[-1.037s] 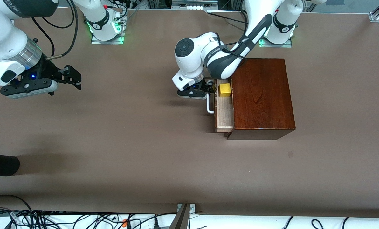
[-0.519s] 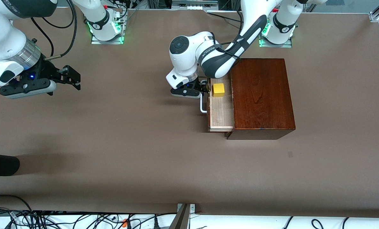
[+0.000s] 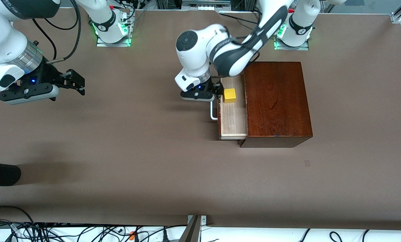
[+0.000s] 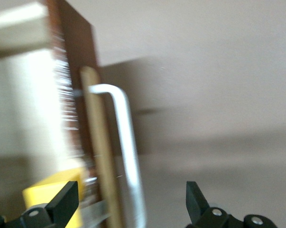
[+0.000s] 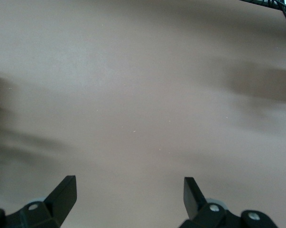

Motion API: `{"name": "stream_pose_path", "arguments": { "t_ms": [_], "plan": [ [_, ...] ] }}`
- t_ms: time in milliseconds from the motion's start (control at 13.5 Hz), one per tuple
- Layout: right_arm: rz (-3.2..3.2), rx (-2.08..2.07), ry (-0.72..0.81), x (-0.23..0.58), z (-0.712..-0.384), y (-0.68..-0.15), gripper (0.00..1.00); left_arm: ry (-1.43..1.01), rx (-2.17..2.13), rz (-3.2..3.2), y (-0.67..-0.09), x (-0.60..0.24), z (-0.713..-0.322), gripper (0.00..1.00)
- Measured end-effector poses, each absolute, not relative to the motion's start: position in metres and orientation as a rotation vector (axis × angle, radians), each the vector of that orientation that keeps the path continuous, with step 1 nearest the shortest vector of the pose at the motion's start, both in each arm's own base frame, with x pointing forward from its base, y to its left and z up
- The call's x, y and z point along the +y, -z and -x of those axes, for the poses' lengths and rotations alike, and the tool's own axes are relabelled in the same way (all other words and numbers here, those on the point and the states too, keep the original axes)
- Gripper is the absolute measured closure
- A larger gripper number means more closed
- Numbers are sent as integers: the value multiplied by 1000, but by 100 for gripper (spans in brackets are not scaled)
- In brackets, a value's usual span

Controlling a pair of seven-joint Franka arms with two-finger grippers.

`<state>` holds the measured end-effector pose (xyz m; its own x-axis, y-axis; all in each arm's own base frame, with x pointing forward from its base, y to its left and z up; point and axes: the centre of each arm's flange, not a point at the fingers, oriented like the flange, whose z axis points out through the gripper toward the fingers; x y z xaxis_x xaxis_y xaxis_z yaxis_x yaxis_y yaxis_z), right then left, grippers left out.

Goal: Open drawer, take yellow block, close drawer

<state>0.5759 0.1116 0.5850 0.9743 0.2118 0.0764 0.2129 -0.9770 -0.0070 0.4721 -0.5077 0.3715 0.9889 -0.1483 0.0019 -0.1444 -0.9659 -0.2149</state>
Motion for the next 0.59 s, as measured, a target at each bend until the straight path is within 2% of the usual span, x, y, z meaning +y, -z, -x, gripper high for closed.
{"name": "stream_pose_path", "arguments": {
  "t_ms": [296,593],
  "plan": [
    [3106,-333,117,111,-576,-585,0,-69,130,2975,-486,-427,-526,0],
    [3107,-334,114,112,-576,-584,0,-83,-40,3052,-554,-301,-585,0]
  ]
}}
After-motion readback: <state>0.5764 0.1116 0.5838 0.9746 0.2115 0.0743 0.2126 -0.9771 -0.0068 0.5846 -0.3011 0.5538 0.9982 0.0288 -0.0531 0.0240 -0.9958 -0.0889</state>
